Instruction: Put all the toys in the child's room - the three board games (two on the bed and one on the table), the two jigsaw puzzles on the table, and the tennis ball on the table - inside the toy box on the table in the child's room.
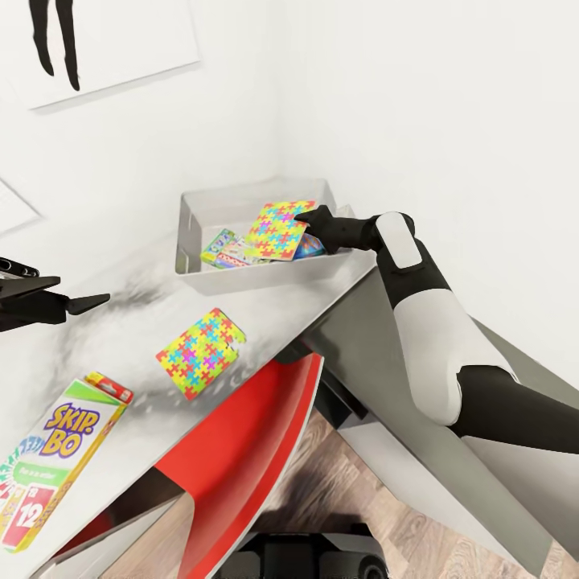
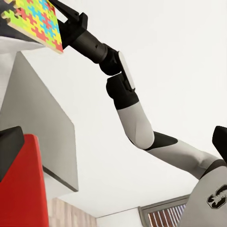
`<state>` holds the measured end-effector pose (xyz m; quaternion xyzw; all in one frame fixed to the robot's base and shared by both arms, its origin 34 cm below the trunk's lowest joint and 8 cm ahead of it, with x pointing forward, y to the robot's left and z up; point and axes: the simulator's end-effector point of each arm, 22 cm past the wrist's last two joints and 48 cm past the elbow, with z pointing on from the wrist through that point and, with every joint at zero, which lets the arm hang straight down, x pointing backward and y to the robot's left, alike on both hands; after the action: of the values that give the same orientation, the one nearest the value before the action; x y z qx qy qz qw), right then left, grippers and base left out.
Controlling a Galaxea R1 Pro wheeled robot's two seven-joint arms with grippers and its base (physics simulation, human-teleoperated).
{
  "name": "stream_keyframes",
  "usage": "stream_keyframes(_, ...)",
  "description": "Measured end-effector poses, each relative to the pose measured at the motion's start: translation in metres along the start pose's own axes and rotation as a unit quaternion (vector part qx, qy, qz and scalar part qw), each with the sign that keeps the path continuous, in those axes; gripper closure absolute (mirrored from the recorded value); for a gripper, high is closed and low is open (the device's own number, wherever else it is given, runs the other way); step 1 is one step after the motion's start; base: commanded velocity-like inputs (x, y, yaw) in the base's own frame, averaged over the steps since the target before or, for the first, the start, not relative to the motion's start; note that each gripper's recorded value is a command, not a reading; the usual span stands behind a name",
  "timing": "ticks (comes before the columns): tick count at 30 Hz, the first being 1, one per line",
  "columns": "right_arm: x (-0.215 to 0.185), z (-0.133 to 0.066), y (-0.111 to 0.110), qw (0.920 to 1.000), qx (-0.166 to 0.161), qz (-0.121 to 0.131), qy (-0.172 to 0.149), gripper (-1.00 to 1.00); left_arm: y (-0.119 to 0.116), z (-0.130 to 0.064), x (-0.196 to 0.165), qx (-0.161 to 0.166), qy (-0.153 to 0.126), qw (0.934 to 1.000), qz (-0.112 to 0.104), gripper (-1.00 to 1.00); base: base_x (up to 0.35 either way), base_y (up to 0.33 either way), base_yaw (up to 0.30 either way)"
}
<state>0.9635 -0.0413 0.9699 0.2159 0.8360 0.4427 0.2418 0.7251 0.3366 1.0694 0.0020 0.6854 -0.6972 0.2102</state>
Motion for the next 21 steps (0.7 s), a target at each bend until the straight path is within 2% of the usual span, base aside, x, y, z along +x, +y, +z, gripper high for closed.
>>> stream_keyframes(21,0.004,0.012,-0.019,0.9999,0.000,0.014,0.002,1.00,0.021,0.000,0.005,-0.005,0.001,0.9999,-0.016,-1.00,0.000,0.000,0.000)
